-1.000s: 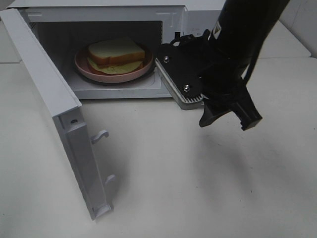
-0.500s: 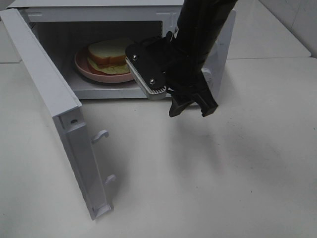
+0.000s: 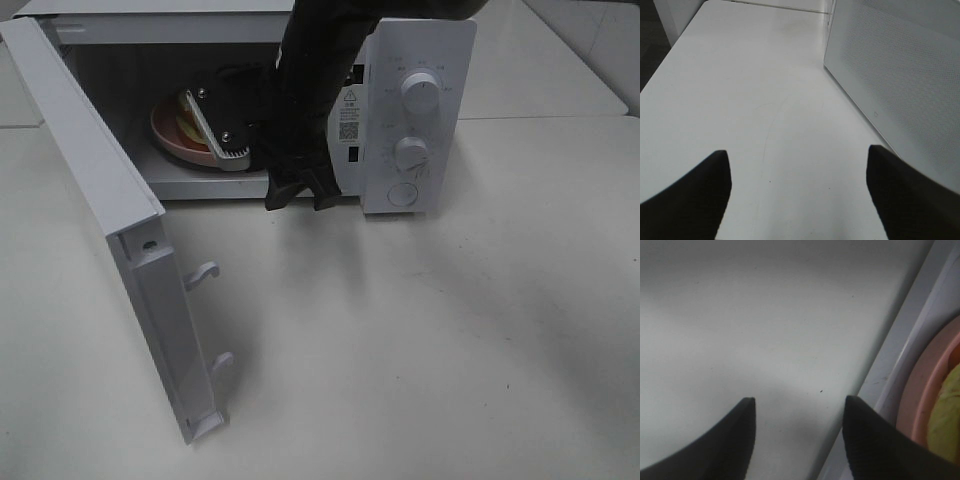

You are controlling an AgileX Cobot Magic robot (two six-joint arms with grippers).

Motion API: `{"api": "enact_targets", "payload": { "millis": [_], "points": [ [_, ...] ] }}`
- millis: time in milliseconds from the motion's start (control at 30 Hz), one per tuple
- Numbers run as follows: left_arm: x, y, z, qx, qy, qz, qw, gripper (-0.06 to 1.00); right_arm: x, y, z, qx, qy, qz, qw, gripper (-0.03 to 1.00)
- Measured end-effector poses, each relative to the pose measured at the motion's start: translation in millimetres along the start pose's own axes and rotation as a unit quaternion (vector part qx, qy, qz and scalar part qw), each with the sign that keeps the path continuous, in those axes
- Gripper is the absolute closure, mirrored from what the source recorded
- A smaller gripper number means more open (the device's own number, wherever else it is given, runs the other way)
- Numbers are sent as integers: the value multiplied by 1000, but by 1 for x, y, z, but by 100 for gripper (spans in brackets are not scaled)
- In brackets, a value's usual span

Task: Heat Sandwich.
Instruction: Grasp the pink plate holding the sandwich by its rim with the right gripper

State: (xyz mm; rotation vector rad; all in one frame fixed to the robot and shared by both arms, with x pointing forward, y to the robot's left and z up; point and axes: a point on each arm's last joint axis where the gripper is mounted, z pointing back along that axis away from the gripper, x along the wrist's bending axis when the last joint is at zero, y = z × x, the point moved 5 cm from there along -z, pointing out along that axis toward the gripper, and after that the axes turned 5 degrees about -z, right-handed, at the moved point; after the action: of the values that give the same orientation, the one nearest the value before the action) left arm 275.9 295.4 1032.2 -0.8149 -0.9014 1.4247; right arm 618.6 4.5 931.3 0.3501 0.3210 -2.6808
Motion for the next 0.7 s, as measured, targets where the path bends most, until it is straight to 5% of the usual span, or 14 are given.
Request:
{"api": "enact_targets", "payload": {
  "millis": [700],
  "points": [
    [0, 0, 0, 0, 0, 0, 1000, 23, -39, 20, -33, -19, 40, -39, 998, 43]
  ]
}}
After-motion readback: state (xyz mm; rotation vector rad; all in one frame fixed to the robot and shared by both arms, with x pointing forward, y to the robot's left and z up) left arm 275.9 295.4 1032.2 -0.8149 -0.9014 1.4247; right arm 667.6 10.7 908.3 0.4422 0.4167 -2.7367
